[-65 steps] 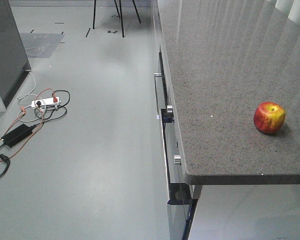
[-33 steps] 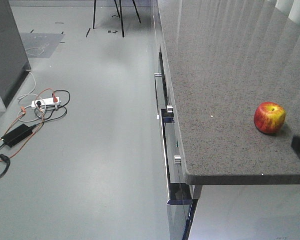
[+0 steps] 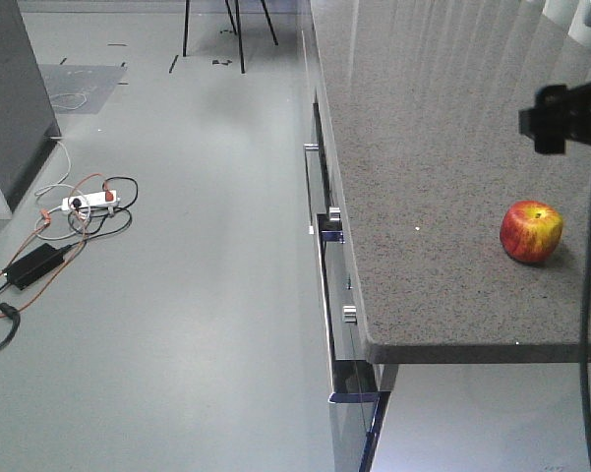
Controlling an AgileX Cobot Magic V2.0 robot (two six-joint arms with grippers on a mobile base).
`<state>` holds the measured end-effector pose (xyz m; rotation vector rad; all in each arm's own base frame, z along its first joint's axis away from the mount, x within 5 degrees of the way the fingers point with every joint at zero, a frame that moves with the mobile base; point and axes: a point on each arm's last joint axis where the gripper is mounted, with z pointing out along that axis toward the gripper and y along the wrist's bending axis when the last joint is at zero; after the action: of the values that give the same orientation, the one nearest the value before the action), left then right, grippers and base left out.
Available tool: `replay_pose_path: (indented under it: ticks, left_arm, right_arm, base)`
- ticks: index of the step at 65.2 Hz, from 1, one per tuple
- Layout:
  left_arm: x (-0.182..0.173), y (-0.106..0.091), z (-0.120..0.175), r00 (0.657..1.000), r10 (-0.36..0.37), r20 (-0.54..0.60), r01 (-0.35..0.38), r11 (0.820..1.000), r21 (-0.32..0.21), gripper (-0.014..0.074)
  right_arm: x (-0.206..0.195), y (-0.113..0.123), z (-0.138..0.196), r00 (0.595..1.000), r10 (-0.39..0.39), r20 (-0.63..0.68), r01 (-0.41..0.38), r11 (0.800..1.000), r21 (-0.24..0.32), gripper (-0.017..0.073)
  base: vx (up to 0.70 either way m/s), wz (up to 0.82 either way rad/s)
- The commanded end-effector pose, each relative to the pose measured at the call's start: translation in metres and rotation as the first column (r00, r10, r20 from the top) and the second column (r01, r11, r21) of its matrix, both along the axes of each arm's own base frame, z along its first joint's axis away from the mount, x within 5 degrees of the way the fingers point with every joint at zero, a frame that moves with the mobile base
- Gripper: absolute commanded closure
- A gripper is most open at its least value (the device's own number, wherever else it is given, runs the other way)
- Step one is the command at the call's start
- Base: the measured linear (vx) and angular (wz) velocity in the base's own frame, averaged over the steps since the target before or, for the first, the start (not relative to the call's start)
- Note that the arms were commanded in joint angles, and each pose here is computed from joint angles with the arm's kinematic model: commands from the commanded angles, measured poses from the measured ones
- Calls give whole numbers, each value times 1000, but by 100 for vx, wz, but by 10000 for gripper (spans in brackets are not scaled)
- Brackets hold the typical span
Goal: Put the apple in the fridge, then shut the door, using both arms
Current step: 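Move the open right gripper over the apple and lower it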
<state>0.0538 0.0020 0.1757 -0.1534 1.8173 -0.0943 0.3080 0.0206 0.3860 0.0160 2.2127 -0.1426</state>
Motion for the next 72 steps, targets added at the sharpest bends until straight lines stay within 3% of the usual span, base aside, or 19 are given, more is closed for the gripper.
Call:
replay_pose_path:
  ticks: [1, 17, 27, 37, 50, 72]
  left_arm:
    - [1, -1, 0, 998, -6, 67, 6, 1000, -9, 599]
    - [1, -1, 0, 998, -6, 67, 6, 1000, -9, 599]
    - [1, -1, 0, 998, -6, 67, 6, 1000, -9, 599]
    - [1, -1, 0, 998, -6, 67, 6, 1000, -9, 599]
    - [1, -1, 0, 998, -6, 67, 6, 1000, -9, 599]
    - [1, -1, 0, 998, -6, 67, 6, 1000, -9, 599]
  right_arm:
    - [15, 0, 20, 999, -10, 37, 11, 1000, -26, -67]
    - [62, 0, -11, 988, -54, -142, 45, 997, -63, -54]
    - [72, -18, -26, 982, -56, -181, 60, 998, 18, -43]
    - [75, -42, -30, 981, -25, -192, 31, 999, 32, -28]
    - [81, -66, -47, 969, -35, -245, 55, 996, 76, -27]
    - [94, -66, -67, 961, 42, -273, -16, 995, 100, -27]
  base:
    - [0, 0]
    - [0, 0]
    - [0, 0]
    - [0, 0]
    - [0, 0]
    - [0, 0]
